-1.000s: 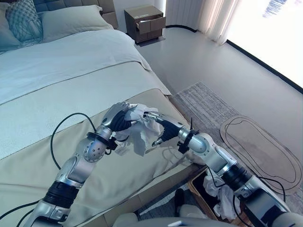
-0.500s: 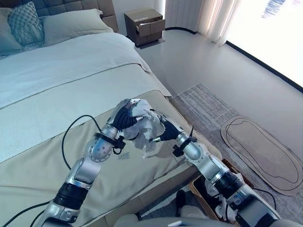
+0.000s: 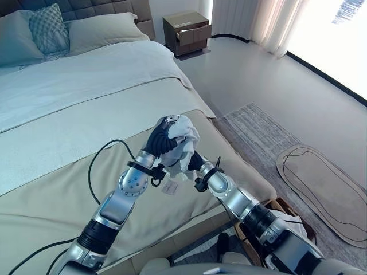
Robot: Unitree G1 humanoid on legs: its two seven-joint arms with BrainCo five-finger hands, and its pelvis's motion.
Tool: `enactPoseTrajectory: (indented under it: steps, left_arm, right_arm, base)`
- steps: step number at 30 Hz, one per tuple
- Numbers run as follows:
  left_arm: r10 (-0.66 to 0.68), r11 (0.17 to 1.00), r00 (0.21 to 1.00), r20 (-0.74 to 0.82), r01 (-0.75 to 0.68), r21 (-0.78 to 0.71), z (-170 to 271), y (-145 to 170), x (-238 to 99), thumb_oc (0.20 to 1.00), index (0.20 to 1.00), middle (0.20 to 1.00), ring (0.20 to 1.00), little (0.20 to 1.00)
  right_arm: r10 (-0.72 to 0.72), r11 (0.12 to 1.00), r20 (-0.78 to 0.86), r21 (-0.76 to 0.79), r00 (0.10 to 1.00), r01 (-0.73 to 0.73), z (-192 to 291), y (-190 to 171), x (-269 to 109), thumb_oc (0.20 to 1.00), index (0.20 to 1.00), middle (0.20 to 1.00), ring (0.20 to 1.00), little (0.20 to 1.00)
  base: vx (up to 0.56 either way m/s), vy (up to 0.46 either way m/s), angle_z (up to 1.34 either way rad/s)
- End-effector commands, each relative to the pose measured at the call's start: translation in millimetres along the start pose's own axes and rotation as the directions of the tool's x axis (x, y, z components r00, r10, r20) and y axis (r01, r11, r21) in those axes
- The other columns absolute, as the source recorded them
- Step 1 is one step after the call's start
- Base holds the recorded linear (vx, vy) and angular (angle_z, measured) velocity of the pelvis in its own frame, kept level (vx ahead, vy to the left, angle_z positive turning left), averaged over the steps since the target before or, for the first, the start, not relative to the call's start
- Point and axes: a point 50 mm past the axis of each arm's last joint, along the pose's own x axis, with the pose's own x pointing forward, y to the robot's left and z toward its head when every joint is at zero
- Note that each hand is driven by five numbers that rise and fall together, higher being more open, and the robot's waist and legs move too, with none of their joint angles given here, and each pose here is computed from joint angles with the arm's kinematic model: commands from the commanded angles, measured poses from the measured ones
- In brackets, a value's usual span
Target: Pick up clothes into the bucket
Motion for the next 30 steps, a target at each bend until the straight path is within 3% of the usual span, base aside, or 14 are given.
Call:
enactPoseTrajectory:
  steps: [1, 12, 20, 21, 22, 23, 24, 25, 26, 27, 28, 30]
  left_arm:
    - [0.039, 0.999, 0.951, 0.307, -0.026, -0.045, 58.8, 8.7, 23.6, 0.200, 0.200, 0.200, 0.200, 0.200]
    - [0.035, 0.996, 0.962, 0.269, -0.012, -0.085, 49.6, 9.8, 19.8, 0.200, 0.200, 0.200, 0.200, 0.200]
    - [0.088, 0.989, 0.979, 0.182, -0.064, -0.132, 29.6, 17.3, 7.4, 0.200, 0.200, 0.200, 0.200, 0.200]
    - [0.091, 0.985, 0.982, 0.166, -0.064, -0.161, 25.5, 16.3, 5.8, 0.420, 0.420, 0.420, 0.420, 0.420]
    - [0.094, 0.981, 0.984, 0.154, -0.065, -0.182, 22.4, 16.6, 4.2, 0.856, 0.856, 0.856, 0.856, 0.856]
    - [0.108, 0.973, 0.985, 0.133, -0.078, -0.217, 17.8, 17.8, 1.6, 1.000, 1.000, 1.000, 1.000, 1.000]
    - [0.140, 0.949, 0.987, 0.079, -0.111, -0.296, 6.4, 18.3, -4.2, 1.000, 1.000, 1.000, 1.000, 1.000]
    - [0.140, 0.948, 0.987, 0.078, -0.111, -0.297, 6.2, 18.2, -4.3, 1.000, 1.000, 1.000, 1.000, 1.000]
    - [0.159, 0.929, 0.987, 0.030, -0.139, -0.344, -4.5, 16.5, -10.2, 1.000, 1.000, 1.000, 1.000, 1.000]
    - [0.159, 0.929, 0.987, 0.030, -0.139, -0.344, -4.5, 16.5, -10.2, 1.000, 1.000, 1.000, 1.000, 1.000]
    - [0.177, 0.910, 0.984, -0.011, -0.168, -0.379, -12.2, 16.8, -15.9, 1.000, 1.000, 1.000, 1.000, 1.000]
    - [0.175, 0.905, 0.984, -0.028, -0.172, -0.390, -16.0, 16.3, -19.2, 1.000, 1.000, 1.000, 1.000, 1.000]
  right_arm:
    - [0.024, 0.999, 0.134, 0.042, 0.991, -0.030, 34.1, 7.3, 16.5, 0.200, 0.200, 0.200, 0.200, 0.200]
    - [-0.021, 0.991, 0.107, 0.132, 0.994, 0.007, 23.9, -2.8, 9.0, 0.200, 0.200, 0.200, 0.200, 0.200]
    - [-0.150, 0.912, 0.020, 0.389, 0.989, 0.130, 0.7, -21.5, -9.9, 0.200, 0.200, 0.200, 0.200, 0.200]
    - [-0.155, 0.903, 0.005, 0.405, 0.988, 0.139, -4.4, -21.9, -12.8, 0.200, 0.200, 0.200, 0.200, 0.200]
    - [-0.166, 0.896, 0.000, 0.417, 0.986, 0.151, -6.5, -24.3, -14.5, 0.200, 0.200, 0.200, 0.200, 0.200]
    - [-0.186, 0.880, 0.001, 0.445, 0.983, 0.166, -7.6, -27.7, -17.4, 0.200, 0.200, 0.200, 0.200, 0.200]
    - [-0.210, 0.825, -0.017, 0.534, 0.978, 0.186, -14.3, -30.3, -25.9, 0.200, 0.200, 0.200, 0.200, 0.200]
    - [-0.209, 0.825, -0.017, 0.534, 0.978, 0.186, -14.5, -30.3, -26.2, 0.200, 0.200, 0.200, 0.200, 0.200]
    - [-0.227, 0.752, -0.034, 0.629, 0.973, 0.197, -19.5, -29.5, -30.8, 0.200, 0.200, 0.200, 0.200, 0.200]
    - [-0.227, 0.752, -0.034, 0.629, 0.973, 0.197, -19.5, -29.5, -30.8, 0.200, 0.200, 0.200, 0.200, 0.200]
    - [-0.258, 0.647, -0.052, 0.733, 0.965, 0.213, -26.2, -32.5, -37.8, 0.200, 0.200, 0.200, 0.200, 0.200]
    - [-0.264, 0.630, -0.056, 0.746, 0.963, 0.216, -28.8, -33.4, -40.8, 0.200, 0.200, 0.200, 0.200, 0.200]
  base:
    - [0.00, 0.000, 0.00]
    - [0.00, 0.001, 0.00]
    - [0.01, 0.001, 0.00]
    - [0.00, 0.000, 0.00]
    - [0.00, 0.000, 0.00]
    - [0.00, 0.000, 0.00]
    - [0.00, 0.000, 0.00]
    - [0.00, 0.000, 0.00]
    - [0.00, 0.000, 0.00]
    - [0.00, 0.000, 0.00]
    - [0.00, 0.000, 0.00]
    - [-0.01, 0.000, -0.03]
